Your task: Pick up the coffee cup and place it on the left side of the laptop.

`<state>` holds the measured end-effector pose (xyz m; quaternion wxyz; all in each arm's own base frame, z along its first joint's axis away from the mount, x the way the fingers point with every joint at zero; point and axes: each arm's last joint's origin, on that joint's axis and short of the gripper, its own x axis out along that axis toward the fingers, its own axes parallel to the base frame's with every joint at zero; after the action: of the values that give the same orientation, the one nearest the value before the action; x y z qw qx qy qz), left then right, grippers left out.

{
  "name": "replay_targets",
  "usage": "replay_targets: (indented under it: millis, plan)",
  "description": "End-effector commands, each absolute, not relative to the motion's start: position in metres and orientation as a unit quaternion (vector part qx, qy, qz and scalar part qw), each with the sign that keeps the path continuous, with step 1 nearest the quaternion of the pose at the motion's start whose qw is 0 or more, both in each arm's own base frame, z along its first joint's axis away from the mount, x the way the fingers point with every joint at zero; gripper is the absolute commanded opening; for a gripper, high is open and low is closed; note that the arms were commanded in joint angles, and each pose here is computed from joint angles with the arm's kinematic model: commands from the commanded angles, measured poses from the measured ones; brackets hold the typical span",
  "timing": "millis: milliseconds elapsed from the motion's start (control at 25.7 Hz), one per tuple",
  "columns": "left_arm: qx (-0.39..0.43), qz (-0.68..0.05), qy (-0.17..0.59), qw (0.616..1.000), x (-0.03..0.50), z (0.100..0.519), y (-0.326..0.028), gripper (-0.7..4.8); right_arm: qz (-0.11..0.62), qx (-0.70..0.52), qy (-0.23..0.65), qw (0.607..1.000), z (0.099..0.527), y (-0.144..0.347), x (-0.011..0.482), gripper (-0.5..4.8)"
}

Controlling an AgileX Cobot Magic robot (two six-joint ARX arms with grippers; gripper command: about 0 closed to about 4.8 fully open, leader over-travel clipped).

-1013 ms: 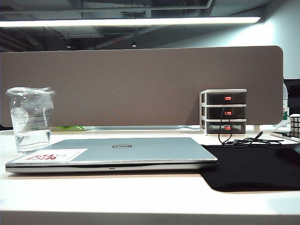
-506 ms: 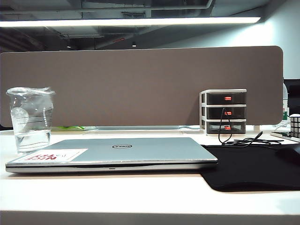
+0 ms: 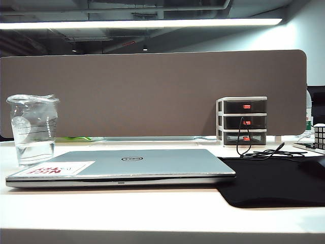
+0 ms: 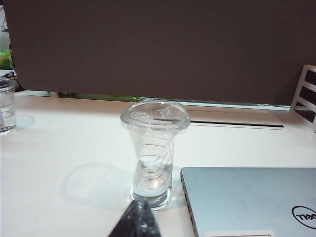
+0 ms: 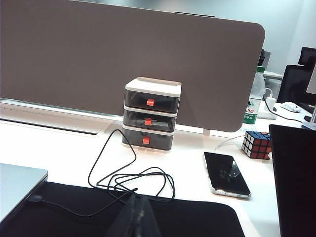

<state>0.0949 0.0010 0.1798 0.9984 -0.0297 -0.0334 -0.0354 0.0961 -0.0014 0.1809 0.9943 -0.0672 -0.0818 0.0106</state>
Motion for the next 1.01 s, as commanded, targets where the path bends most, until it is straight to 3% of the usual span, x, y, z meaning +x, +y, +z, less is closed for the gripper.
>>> replay_targets:
  millis: [39,1013]
  plan:
    - [-0.033,-0.035,-0.012,0.999,0.0972,0.1681,0.0004,-0.06,0.014,-0.064,-0.079,0.995,0.1788,-0.0012,0.0965,-0.01]
    - [-0.03,-0.029,-0.021,0.999,0.0972,0.1695,0.0008,-0.05,-0.011,-0.069,-0.076,0.995,0.1785,-0.0026,0.0966,-0.01]
